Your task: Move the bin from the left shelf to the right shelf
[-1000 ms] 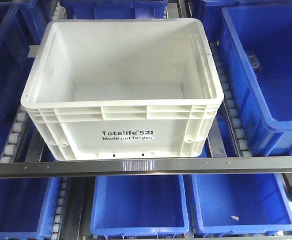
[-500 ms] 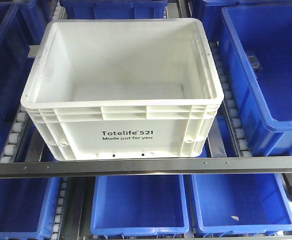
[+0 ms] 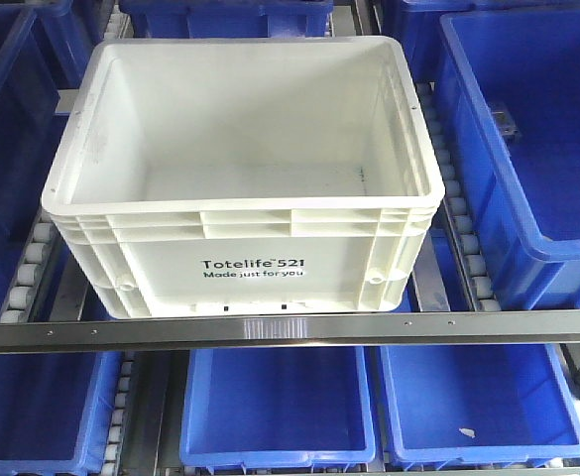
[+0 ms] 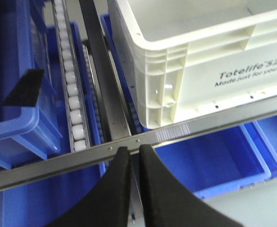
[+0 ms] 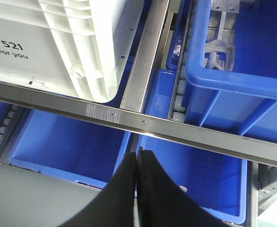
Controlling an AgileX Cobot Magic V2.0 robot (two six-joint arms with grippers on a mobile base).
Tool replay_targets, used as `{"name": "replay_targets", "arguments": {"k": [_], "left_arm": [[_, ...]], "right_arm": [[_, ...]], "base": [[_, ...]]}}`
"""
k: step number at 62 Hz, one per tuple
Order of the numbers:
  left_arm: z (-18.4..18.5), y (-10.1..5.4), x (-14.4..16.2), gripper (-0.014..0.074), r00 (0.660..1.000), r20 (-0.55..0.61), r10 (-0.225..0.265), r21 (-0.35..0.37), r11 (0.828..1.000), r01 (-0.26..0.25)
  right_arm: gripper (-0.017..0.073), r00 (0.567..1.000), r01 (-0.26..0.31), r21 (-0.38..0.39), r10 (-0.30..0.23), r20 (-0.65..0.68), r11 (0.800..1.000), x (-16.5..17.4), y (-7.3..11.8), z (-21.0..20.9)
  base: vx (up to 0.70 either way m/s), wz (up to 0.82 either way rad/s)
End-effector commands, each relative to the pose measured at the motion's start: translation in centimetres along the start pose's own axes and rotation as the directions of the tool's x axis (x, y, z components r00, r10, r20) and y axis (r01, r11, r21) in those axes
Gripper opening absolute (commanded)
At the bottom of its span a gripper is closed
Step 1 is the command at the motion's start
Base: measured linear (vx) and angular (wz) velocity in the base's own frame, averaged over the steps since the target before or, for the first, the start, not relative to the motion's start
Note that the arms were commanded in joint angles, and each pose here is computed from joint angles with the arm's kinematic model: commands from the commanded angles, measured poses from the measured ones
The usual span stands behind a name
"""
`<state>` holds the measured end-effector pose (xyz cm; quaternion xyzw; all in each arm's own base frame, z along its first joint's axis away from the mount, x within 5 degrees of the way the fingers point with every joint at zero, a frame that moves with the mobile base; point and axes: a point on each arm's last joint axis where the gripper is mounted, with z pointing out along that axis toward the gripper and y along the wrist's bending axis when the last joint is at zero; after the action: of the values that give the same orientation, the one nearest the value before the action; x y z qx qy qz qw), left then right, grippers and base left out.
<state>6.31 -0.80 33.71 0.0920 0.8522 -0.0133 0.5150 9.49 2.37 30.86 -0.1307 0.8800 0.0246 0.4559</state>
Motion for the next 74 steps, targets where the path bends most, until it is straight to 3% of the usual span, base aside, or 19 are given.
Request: {"name": "replay_targets", "arguments": {"k": [1,17,25,33,60,74], "left_arm": [[0.4,0.2,0.4,0.0028,0.987,0.161,0.002,-0.039,0.999,0.005],[3.1,-0.1,7.7,0.0028,0.896,0.444,0.003,-0.129,0.99,0.061],[4.0,-0.1,9.5,0.0028,0.843,0.537,-0.03,-0.125,0.985,0.115],[4.8,-0.2,10.8,0.0028,0.815,0.577,-0.056,-0.114,0.982,0.148],[4.8,-0.2,11.3,0.0028,0.805,0.585,-0.099,-0.098,0.977,0.191],[4.9,-0.2,11.3,0.0028,0.807,0.582,-0.098,-0.094,0.978,0.187]], "right_arm": [[-0.0009,0.997,0.015,0.003,-0.015,0.075,1.0,-1.1,-0.1,-0.4],[-0.0009,0.997,0.015,0.003,-0.015,0.075,1.0,-1.1,-0.1,-0.4],[-0.0009,0.997,0.015,0.003,-0.015,0.075,1.0,-1.1,-0.1,-0.4],[-0.0009,0.997,0.015,0.003,-0.015,0.075,1.0,-1.1,-0.1,-0.4],[-0.0009,0.997,0.015,0.003,-0.015,0.074,1.0,-1.1,-0.1,-0.4],[-0.0009,0.997,0.015,0.003,-0.015,0.074,1.0,-1.1,-0.1,-0.4]], "base": [[0.0,0.0],[0.0,0.0],[0.0,0.0],[0.0,0.0],[0.0,0.0],[0.0,0.0]]}}
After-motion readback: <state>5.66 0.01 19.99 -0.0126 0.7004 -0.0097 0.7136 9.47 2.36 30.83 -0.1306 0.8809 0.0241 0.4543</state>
